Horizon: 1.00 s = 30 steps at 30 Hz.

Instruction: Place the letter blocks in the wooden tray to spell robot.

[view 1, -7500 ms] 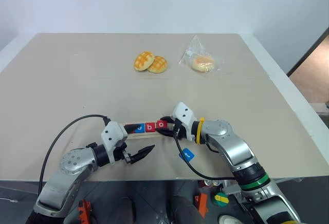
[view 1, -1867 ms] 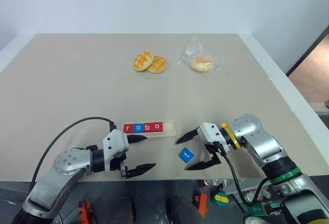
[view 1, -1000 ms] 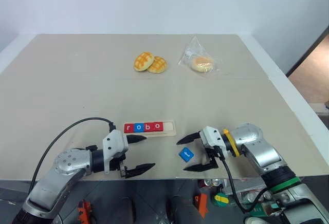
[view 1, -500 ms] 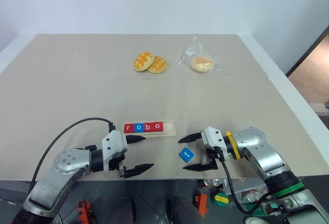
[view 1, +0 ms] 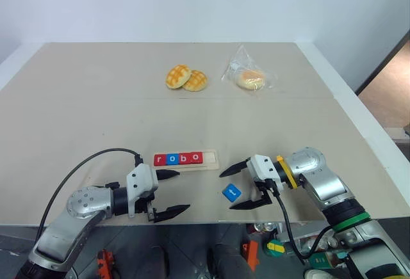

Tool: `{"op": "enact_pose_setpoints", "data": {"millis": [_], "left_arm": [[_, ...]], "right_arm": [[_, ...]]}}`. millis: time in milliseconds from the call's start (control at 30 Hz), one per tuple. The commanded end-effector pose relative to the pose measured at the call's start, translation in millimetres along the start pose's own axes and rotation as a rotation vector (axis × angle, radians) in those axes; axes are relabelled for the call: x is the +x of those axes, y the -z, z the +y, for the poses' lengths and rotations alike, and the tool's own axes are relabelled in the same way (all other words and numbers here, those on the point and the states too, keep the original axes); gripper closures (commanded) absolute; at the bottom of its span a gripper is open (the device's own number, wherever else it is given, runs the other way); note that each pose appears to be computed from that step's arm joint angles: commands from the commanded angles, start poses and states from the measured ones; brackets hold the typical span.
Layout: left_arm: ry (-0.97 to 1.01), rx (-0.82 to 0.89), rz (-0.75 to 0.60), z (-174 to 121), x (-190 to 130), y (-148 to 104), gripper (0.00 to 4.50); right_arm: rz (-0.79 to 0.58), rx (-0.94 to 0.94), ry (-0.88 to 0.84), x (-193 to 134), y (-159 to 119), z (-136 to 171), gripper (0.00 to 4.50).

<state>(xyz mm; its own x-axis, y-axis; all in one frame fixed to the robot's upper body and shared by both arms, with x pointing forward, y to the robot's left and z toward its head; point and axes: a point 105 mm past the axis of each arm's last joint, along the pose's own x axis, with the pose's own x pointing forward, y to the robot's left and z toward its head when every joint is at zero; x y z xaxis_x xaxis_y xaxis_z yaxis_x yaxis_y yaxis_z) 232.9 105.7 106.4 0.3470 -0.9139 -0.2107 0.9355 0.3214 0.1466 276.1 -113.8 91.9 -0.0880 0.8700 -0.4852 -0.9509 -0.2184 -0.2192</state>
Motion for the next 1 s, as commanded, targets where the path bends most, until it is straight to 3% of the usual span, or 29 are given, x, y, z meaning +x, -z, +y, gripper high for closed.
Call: {"op": "enact_pose_setpoints", "data": {"millis": [33,600,1000], "left_arm": [[-0.009,0.029,-0.014,-1.7,-2.4,-5.1,0.0],[0.069,0.042,-0.089,-14.4,-2.8,-18.2,0.0],[0.058,0.055,-0.071,-13.4,-3.9,-17.1,0.0]], "right_arm": [[0.026,-0.057,-0.043,-0.9,-0.8,-5.7,0.3],[0.012,-0.064,-0.106,-3.7,-0.4,1.1,0.3],[0.024,-0.104,-0.158,-2.7,-1.4,6.5,0.3]]}}
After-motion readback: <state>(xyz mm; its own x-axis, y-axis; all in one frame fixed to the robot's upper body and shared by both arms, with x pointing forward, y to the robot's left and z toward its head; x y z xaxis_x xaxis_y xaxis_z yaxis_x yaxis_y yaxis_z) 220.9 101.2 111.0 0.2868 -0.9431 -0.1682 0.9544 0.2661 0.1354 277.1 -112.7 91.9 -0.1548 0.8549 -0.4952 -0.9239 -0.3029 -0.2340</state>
